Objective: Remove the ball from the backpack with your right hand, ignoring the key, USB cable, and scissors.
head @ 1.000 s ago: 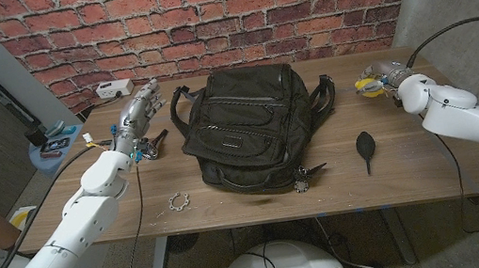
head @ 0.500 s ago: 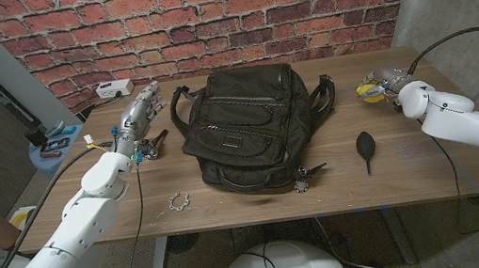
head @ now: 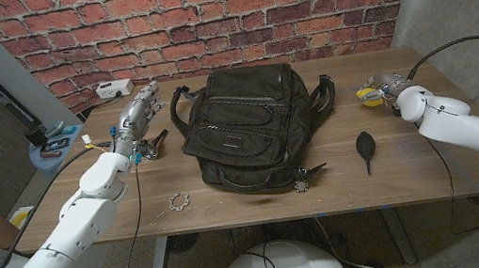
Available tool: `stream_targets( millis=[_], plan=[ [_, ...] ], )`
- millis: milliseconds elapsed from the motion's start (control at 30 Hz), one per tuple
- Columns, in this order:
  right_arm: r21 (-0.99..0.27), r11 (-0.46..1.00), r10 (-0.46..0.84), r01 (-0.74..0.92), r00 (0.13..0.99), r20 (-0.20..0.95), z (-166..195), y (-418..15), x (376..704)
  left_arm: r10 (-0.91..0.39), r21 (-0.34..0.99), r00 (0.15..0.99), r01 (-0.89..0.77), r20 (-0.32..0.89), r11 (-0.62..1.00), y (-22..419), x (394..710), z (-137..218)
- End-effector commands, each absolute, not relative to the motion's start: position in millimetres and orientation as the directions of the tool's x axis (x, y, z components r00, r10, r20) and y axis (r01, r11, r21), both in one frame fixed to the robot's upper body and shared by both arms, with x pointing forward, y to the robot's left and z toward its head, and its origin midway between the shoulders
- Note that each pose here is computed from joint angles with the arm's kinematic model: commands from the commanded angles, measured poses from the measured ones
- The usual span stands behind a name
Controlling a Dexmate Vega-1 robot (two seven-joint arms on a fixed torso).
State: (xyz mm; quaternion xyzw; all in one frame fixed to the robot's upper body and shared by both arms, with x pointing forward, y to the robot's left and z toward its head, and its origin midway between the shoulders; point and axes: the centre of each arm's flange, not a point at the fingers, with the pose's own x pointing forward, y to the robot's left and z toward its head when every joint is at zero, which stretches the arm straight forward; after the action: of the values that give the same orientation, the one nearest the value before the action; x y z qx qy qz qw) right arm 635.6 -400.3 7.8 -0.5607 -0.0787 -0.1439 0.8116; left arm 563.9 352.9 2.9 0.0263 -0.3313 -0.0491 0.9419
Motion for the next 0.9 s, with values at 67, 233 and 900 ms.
stream_targets(
  millis=[67,233,900],
  plan=[
    [-0.877,0.37,-0.152,0.306,0.951,0.268,5.2,-402.2,644.5,-0.104,0.083,0.775,0.067,0.624,0.994,352.9,560.3,2.2],
    [-0.879,0.371,-0.153,0.3,0.953,0.261,5.8,-402.4,645.9,-0.1,0.082,0.774,0.063,0.625,0.995,353.3,558.9,3.2],
    [-0.886,0.377,-0.141,0.269,0.963,0.232,7.6,-397.3,640.9,-0.111,0.088,0.775,0.072,0.622,0.994,355.6,559.2,1.7]
  ],
)
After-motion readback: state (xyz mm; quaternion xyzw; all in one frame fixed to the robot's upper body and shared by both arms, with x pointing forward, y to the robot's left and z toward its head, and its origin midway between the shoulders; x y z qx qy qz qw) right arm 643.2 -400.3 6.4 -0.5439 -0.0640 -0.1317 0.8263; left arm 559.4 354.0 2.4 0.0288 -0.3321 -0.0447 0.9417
